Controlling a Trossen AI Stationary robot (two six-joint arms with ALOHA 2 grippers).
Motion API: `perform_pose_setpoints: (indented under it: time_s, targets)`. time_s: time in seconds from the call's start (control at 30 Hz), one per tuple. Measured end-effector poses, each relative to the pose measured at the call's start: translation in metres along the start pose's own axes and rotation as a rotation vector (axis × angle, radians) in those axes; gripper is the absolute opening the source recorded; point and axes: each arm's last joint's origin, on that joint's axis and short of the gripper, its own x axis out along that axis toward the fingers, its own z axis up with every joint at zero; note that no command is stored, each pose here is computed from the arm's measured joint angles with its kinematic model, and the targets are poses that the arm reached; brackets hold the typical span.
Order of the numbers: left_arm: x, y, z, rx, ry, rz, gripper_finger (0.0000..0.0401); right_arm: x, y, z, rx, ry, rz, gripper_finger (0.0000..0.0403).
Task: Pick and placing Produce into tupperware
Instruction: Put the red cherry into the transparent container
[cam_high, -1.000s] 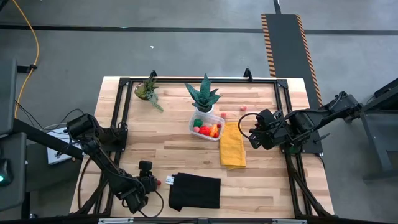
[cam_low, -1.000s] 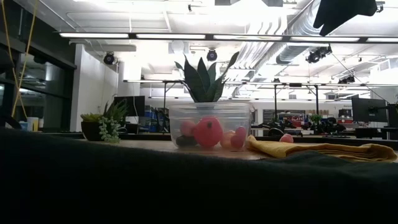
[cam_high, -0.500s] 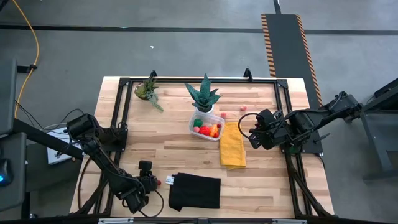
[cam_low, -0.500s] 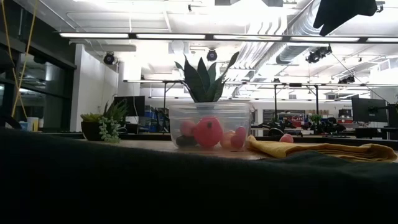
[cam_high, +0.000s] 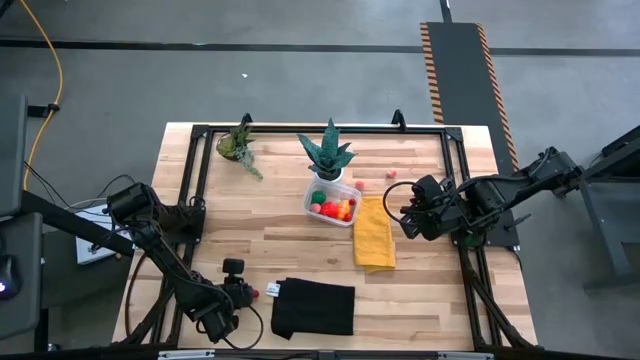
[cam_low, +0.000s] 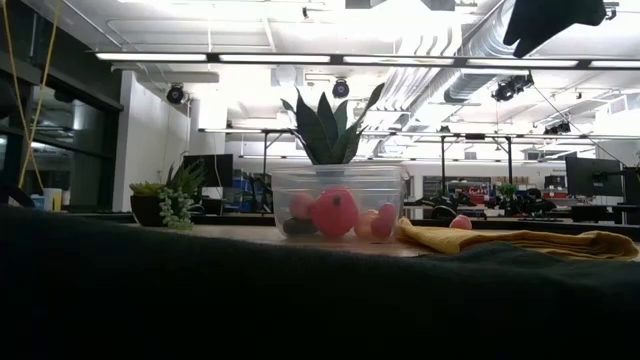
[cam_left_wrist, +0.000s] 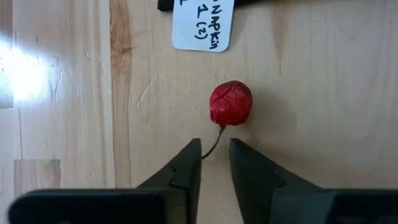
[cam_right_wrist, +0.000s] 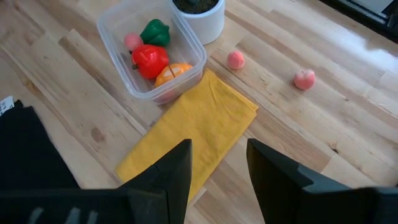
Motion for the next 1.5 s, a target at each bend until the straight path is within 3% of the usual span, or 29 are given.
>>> perform_pose_setpoints:
  time_s: [0.23, 0.7, 1.2, 1.5]
  targets:
    - [0.000, 0.000, 0.000, 0.000, 0.000, 0.000, 0.0034, 0.000, 0.000, 0.000, 0.000, -0.008, -0.003, 0.0146]
    - [0.000, 0.000, 0.000, -0.001, -0.003, -0.003, 0.0002, 0.000, 0.000, 0.000, 0.000, -0.008, -0.003, 0.0146]
    - [-0.002, -0.001, 0.003, -0.021, -0.019, 0.004, 0.0001, 0.000, 0.000, 0.000, 0.000, -0.015, -0.006, 0.0146]
    - [-0.026, 0.001, 0.020, -0.091, -0.109, 0.044, 0.0001, 0.000, 0.000, 0.000, -0.006, -0.016, -0.006, 0.0146]
